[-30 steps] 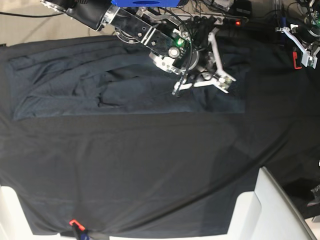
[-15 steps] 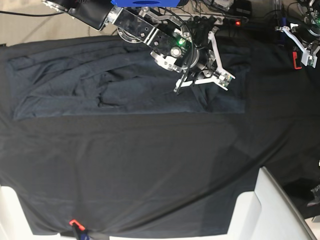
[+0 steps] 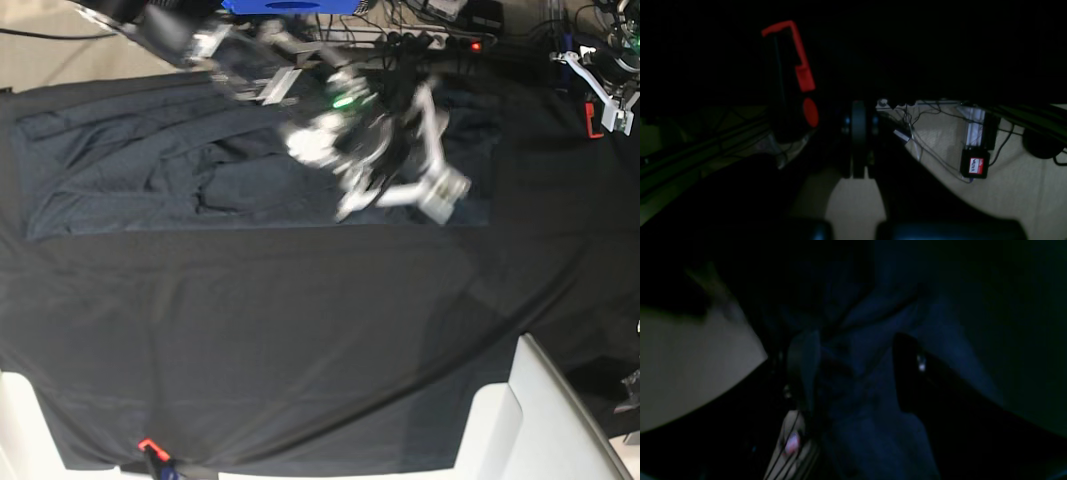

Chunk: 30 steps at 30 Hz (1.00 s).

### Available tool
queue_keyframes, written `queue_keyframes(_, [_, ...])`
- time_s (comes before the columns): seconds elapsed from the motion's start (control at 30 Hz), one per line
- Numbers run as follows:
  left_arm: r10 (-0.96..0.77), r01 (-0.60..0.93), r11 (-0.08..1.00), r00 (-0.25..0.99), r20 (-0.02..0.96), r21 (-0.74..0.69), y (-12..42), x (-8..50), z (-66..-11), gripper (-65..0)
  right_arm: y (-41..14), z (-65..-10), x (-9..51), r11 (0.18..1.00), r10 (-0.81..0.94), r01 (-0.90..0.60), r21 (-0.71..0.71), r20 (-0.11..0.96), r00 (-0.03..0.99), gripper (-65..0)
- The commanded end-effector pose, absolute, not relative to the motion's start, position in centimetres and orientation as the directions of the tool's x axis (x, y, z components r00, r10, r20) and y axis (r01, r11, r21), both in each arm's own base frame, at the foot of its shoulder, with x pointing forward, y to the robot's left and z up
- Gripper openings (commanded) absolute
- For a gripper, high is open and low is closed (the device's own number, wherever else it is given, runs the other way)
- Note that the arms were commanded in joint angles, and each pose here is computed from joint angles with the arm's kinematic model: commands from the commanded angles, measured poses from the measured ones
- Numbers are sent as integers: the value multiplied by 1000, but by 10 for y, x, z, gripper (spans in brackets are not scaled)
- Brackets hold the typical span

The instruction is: Fold the T-shirt properly

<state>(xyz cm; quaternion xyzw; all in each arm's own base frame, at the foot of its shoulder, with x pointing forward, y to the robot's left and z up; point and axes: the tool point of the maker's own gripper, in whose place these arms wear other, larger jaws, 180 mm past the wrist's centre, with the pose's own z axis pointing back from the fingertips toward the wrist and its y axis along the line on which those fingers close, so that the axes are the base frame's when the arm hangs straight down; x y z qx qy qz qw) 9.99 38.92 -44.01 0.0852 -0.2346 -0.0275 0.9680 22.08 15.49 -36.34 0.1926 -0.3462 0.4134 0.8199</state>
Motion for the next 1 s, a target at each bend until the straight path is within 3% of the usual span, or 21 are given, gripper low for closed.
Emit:
queue_keyframes(0.0, [-113,22,980,881,459,198,396,103,-432,-650,142,-351,230,621,500,-783,33,753,428,-323])
queue_keyframes(0.1, [-121,51,986,873,473,158,386,107,-432,-650,90,-345,241,745,392,-664,67,761,517,-359])
queue_keyframes(0.2, [-85,141,988,830,551,-60,337,122,-423,-650,40,-356,244,838,318,-540,81,732,602,-380])
queue_keyframes(0.37, [70,63,979,791,608,-195,338,145,-399,-638,-22,-390,224,899,307,-437,44,648,697,-378])
queue_keyframes(0.6, [220,-15,951,732,645,-307,322,173,-414,0,-52,-408,191,917,283,-397,33,648,707,-375])
queue_keyframes(0.8, [363,-118,887,776,516,-446,304,180,-472,0,-56,-435,171,917,299,-396,46,577,760,-378])
queue_keyframes(0.97, [367,-97,865,792,489,-492,277,189,-484,0,-59,-451,161,919,304,-390,52,536,788,-378])
